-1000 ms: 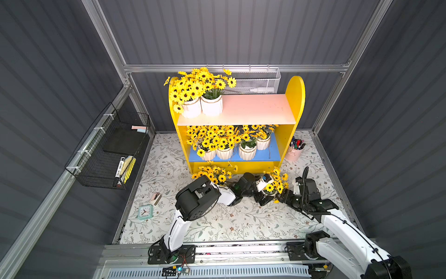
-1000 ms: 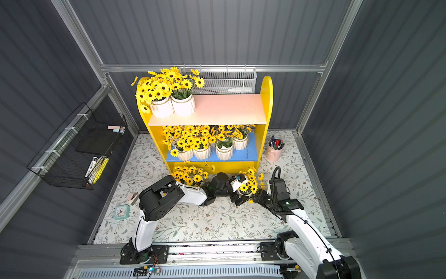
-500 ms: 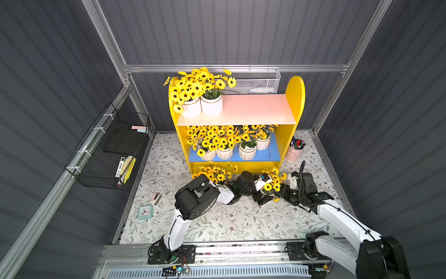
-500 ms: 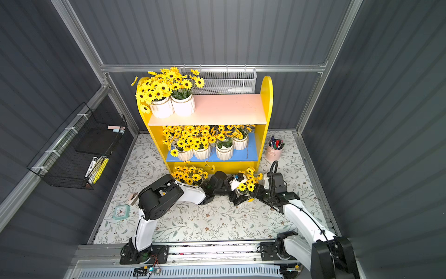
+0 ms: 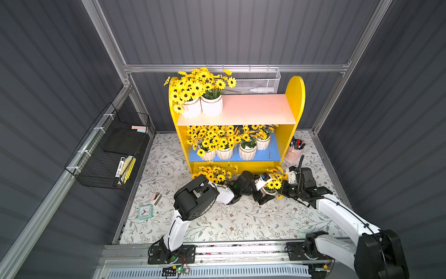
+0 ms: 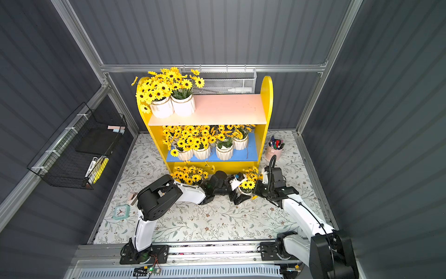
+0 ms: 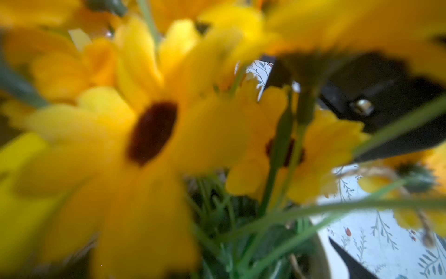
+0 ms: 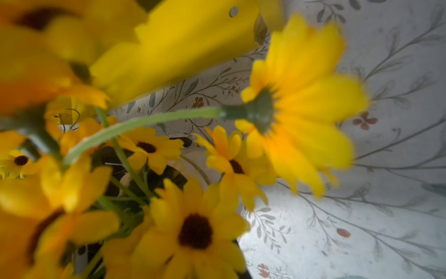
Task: Take the sunflower pots off the shelves
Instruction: Place the sunflower pot at the center of the board.
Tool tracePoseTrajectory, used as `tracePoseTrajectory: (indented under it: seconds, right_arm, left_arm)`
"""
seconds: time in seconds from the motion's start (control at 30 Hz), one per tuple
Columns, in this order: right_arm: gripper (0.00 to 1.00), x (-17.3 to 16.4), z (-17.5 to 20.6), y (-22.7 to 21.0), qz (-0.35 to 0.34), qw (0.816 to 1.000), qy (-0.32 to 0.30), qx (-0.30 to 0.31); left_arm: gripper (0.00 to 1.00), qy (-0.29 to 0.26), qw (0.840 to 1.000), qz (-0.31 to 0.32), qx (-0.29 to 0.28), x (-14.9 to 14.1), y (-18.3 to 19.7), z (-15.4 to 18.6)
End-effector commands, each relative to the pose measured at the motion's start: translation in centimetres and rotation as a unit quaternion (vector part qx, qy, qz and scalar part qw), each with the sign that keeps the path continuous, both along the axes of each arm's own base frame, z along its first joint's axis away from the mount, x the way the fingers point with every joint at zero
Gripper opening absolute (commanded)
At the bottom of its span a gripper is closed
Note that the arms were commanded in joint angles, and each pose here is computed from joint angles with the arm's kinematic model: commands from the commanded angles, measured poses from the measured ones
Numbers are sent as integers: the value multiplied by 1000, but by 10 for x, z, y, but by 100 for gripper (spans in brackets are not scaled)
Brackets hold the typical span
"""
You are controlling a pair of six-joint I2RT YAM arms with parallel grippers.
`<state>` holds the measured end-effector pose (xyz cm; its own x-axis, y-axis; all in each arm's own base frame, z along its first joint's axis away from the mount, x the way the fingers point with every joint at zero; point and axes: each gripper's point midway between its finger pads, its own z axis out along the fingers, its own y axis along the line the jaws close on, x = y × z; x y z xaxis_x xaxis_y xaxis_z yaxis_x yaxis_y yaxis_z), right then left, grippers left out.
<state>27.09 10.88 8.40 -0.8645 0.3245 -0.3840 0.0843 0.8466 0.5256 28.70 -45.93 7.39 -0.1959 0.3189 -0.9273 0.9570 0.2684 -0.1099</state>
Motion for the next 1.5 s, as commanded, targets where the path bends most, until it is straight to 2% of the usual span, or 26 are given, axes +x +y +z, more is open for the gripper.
tracePoseTrajectory:
  seconds: [0.0,0.2,0.53,0.73,0.9,0.93,1.0,1.07,1.1,1.13,1.27,1.37,1.47]
  right_arm:
    - [0,1,-5,-18,-25,998,14,-47]
    - [0,9,2,-35,-49,995,-6,-91]
    - [0,19,8,-36,-57,993,-25,-97]
    - [0,29,19,-26,-38,995,-46,-77]
    - [0,41,18,-23,-44,994,-73,-73]
    - [3,43,20,-21,-42,994,-76,-69]
    - [50,43,24,-14,-27,995,-70,-60]
    - [63,39,30,-13,-20,996,-66,-58]
    - [75,36,34,-12,-18,996,-67,-56]
    - [98,33,39,-13,-15,996,-65,-59]
    - [99,20,51,-18,-12,996,-55,-73]
    - [99,5,54,-33,-27,993,-44,-106]
    - [99,-9,62,-36,-28,993,-50,-104]
  left_arm:
    - [99,26,999,17,31,-7,17,-10]
    - [100,21,997,50,60,-10,39,-27]
    - [99,36,992,91,73,-9,59,-46]
    - [99,42,993,95,63,-20,71,-31]
    - [99,61,997,56,12,-37,60,16]
    - [100,63,997,44,7,-40,56,25]
    - [99,64,998,27,-6,-44,51,45]
    - [99,59,998,16,-13,-47,51,67]
    - [99,46,999,12,-14,-48,52,78]
    - [99,34,999,7,-7,-49,54,85]
    - [99,0,999,24,37,-46,69,104]
    - [99,-25,997,51,53,-42,84,128]
    - [99,-38,994,82,64,-41,101,157]
